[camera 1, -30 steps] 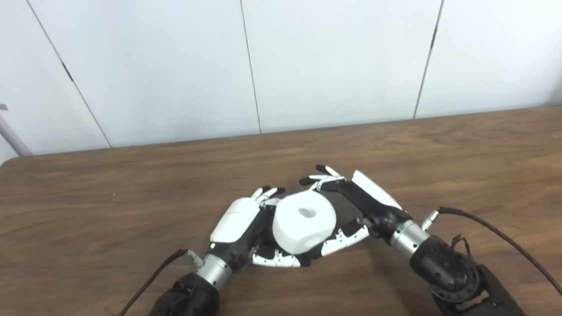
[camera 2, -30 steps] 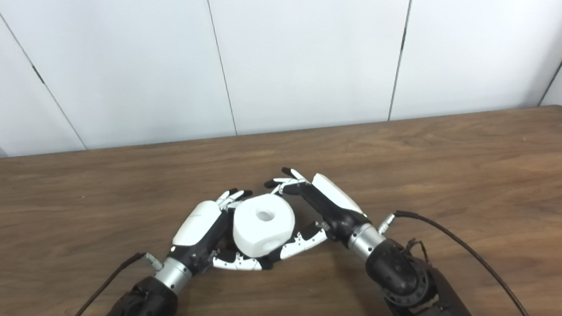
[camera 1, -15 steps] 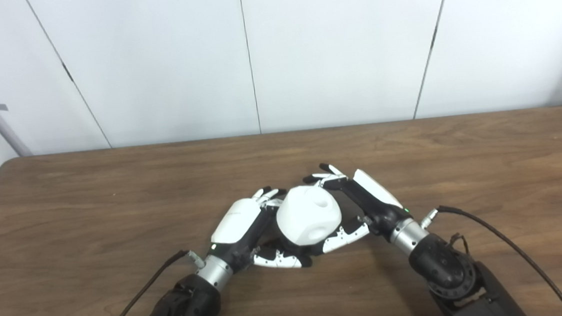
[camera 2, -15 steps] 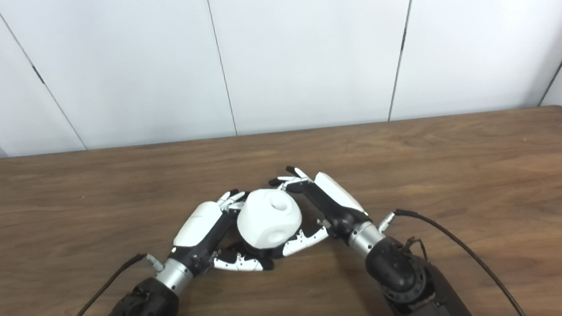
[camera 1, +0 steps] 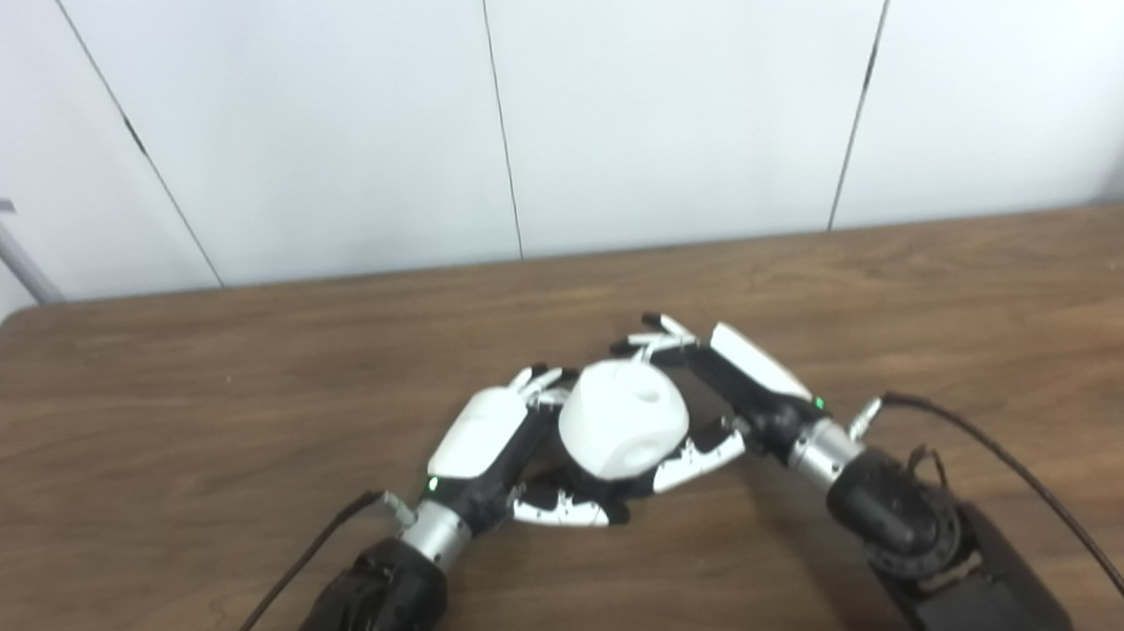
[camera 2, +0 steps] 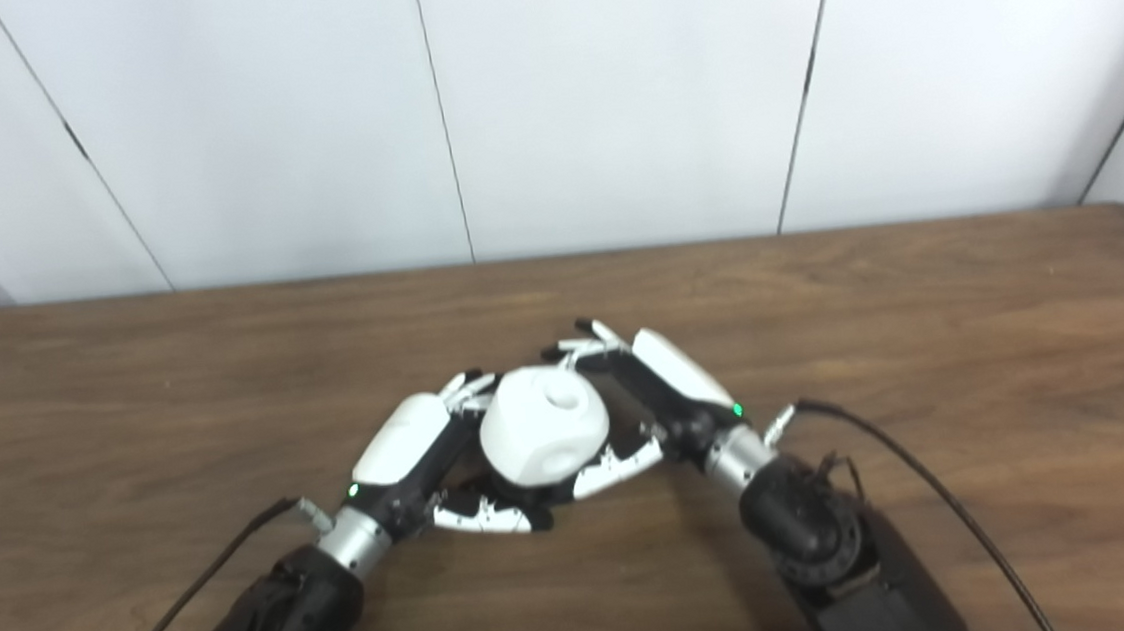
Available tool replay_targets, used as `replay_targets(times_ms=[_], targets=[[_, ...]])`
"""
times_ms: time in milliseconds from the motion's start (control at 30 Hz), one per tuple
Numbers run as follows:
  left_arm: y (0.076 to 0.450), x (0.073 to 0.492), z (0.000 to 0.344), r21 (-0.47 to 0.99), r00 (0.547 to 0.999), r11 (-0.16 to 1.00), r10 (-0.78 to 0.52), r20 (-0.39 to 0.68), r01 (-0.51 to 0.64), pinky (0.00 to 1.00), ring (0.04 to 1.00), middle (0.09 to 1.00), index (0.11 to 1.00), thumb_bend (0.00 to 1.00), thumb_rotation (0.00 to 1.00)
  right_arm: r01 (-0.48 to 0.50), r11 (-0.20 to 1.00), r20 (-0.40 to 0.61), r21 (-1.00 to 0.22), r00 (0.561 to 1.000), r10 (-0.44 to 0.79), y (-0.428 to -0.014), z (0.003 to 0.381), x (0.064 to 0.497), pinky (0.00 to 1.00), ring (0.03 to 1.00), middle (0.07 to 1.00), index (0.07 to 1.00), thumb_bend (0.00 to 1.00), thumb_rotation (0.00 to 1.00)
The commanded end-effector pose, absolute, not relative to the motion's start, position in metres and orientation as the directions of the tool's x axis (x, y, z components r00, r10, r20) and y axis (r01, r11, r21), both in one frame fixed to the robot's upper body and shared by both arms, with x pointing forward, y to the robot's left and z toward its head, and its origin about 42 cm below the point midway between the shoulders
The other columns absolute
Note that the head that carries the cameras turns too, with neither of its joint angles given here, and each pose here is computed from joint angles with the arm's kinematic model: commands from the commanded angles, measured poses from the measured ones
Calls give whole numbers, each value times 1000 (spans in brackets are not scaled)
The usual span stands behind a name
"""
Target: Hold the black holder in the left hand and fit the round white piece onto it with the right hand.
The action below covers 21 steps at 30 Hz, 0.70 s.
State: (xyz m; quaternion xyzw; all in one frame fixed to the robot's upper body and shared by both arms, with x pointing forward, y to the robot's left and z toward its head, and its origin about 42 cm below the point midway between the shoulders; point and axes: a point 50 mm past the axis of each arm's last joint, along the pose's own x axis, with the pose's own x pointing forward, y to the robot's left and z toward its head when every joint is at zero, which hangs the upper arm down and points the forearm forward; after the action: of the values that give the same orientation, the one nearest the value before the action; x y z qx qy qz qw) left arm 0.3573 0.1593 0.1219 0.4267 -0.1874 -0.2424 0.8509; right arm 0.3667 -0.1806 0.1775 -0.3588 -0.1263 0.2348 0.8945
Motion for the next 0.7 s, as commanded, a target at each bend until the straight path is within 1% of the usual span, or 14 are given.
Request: replay_targets(times_ms=[0, 200, 367, 667], targets=[[145, 354, 119, 831, 782, 476, -618, 83, 289, 1000, 928, 718, 481, 524, 56, -278, 618, 145, -735, 826, 545, -179, 211, 376, 867, 1000, 849, 485, 513, 142], [140, 357, 121, 835, 781, 472, -619, 85, 283, 1000, 926, 718, 481, 524, 56, -268, 556, 132, -787, 806, 577, -185, 227, 378, 836, 997, 842, 485, 513, 143], [136, 359, 121, 835, 779, 475, -620, 92, 280, 1000, 926, 718, 481, 524, 57, -261, 530, 134, -807, 793, 594, -187, 238, 378, 820, 987, 834, 484, 515, 143], [129, 359, 123, 836, 779, 475, -619, 96, 274, 1000, 933, 717, 481, 524, 57, -261, 493, 125, -830, 774, 620, -185, 240, 377, 797, 977, 828, 484, 516, 142]])
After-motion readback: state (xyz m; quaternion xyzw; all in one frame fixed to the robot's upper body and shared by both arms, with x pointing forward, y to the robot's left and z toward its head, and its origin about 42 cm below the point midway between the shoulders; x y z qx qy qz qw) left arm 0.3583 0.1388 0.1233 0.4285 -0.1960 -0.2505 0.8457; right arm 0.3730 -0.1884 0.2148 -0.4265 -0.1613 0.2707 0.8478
